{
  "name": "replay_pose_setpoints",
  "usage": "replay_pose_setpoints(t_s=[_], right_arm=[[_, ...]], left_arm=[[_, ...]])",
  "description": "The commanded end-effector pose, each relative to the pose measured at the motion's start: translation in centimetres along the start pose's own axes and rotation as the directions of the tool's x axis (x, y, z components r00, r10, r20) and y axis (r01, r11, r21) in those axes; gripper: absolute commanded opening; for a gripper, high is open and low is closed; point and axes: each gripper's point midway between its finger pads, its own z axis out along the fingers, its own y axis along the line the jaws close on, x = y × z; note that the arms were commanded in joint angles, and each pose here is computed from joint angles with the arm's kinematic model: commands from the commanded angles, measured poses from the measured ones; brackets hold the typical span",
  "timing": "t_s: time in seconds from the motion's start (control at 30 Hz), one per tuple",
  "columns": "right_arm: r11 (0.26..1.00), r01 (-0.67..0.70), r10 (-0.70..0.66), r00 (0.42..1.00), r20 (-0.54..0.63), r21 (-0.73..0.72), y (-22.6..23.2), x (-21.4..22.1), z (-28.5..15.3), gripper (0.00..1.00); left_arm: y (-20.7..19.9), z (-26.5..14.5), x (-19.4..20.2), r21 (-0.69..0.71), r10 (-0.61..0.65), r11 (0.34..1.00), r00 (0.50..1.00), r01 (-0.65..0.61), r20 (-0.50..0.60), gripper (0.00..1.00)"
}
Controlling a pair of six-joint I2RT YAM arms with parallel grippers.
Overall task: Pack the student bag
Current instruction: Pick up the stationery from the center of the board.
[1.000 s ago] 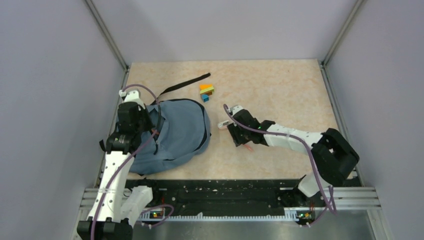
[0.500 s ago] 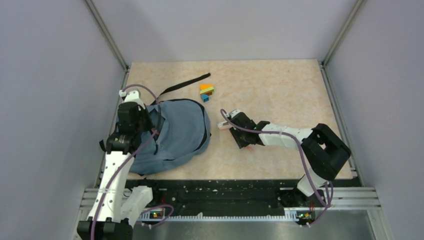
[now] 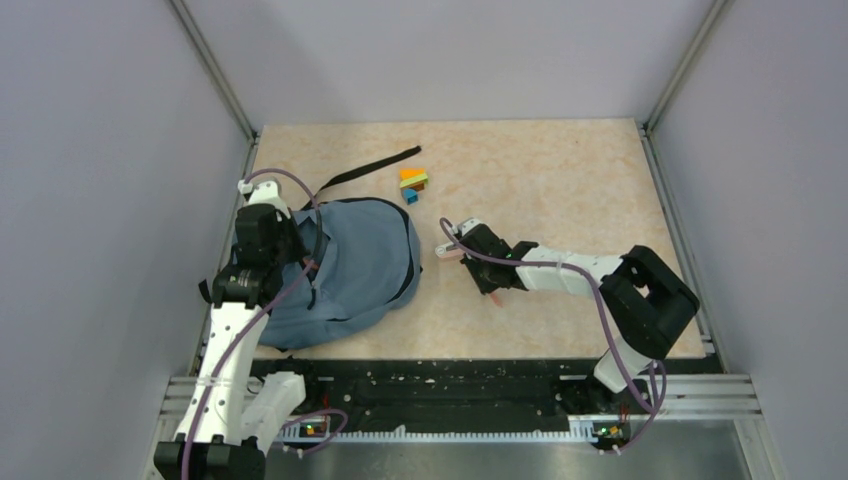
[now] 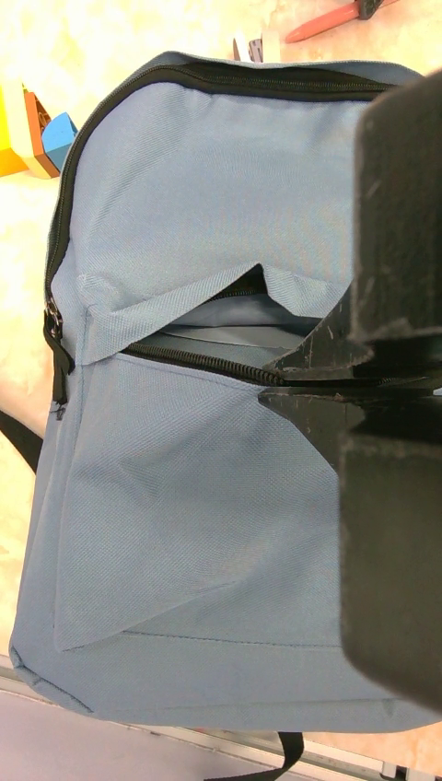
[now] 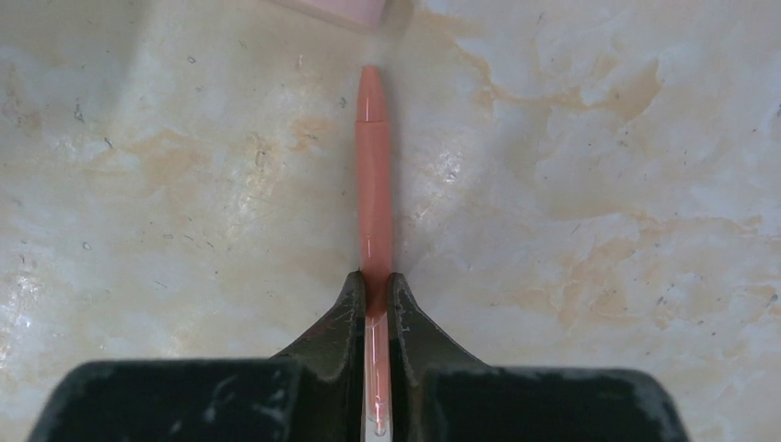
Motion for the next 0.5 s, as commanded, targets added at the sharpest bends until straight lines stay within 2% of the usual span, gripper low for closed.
replay_pose_setpoints(t_s=[0.0,0.17,0.27,0.37,0.47], right_arm=[[1.0,-0.017,0.018,0.998,0.054,-0.013,0.2,-1.5,-0.8,0.0],[0.99,-0.04,0.062,0.986,0.156,-0.137,1.8,-3.9,-4.2,0.0],[0.957,-0.085,0.157,0.955,0.25,-0.279,3.8,-6.8,-7.5,0.0],[0.842,-0.1,0.304,0.899,0.315,-0.53,8.0,-10.5,-11.0,0.0],[0.703,-0.066,0.386,0.872,0.302,-0.708,12.5,-13.7,-13.4,0.0]], left_arm=[[-0.9,-0.7,-3.1,0.037,-0.015,0.999,0.993,0.011,0.114,0.0],[-1.1,-0.8,-3.1,0.05,-0.017,0.999,0.993,0.011,0.116,0.0],[-1.6,-0.9,-3.2,0.076,-0.018,0.997,0.993,0.009,0.119,0.0],[-1.6,-0.9,-3.1,0.081,-0.018,0.997,0.993,0.008,0.12,0.0],[-1.8,-0.9,-3.2,0.089,-0.014,0.996,0.993,0.003,0.121,0.0]])
